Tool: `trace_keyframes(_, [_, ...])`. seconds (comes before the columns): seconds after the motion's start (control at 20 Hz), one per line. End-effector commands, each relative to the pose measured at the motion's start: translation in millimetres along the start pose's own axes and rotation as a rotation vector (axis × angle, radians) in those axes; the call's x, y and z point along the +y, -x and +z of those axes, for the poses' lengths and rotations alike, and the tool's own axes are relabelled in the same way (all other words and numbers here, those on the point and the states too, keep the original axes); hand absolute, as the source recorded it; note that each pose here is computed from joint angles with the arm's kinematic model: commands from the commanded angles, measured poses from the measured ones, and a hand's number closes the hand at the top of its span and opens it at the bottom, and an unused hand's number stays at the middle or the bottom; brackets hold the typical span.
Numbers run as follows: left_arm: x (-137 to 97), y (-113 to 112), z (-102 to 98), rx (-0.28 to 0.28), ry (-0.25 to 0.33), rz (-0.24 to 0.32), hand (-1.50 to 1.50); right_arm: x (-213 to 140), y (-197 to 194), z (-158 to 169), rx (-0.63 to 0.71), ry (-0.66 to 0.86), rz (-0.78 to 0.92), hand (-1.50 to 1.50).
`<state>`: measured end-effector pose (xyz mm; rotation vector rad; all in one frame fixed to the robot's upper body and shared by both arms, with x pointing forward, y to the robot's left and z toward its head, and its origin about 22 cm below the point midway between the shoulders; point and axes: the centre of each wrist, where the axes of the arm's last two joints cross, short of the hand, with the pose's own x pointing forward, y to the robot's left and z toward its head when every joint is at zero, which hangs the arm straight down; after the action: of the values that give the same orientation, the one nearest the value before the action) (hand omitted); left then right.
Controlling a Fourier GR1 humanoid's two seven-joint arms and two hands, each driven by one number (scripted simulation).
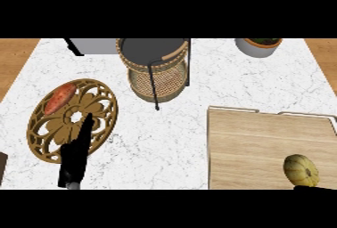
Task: Pick the squash from the tray and place it in the tiered basket
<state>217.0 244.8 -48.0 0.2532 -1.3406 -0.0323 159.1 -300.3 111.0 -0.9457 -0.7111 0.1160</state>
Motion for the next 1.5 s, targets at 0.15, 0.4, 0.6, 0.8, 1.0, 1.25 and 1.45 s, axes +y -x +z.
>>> trace_keyframes(0.15, [11.8,3.7,1.3,0.04,-0.006,0.007,0.0,14.1,-5.9,-8.9,0.207,-0.084,0.131,-1.5])
trace_keyframes(0.4, [-14.4,-0.3,6.8,0.034,0.002,0.001,0.0,20.4,-13.7,-5.8,0.224,-0.139,0.127,-1.5])
trace_keyframes(0.6, [0.6,9.2,8.1,0.038,-0.004,-0.002,0.0,33.4,-21.0,-23.8,0.238,-0.164,0.12,-1.5])
trace_keyframes(0.8, [-3.8,6.9,3.6,0.044,-0.006,0.006,0.0,26.4,-28.5,-37.7,0.237,-0.176,0.122,-1.5])
trace_keyframes(1.0, [21.8,1.5,-4.4,0.039,-0.008,0.005,0.0,34.1,-9.7,-47.6,0.262,-0.223,0.162,-1.5])
trace_keyframes(1.25, [30.0,9.7,15.4,0.046,-0.014,0.009,0.0,29.8,3.0,-55.3,0.282,-0.254,0.12,-1.5])
trace_keyframes(1.45, [-10.5,20.0,5.9,0.034,0.0,0.013,0.0,68.4,10.3,-46.7,0.292,-0.269,0.13,-1.5])
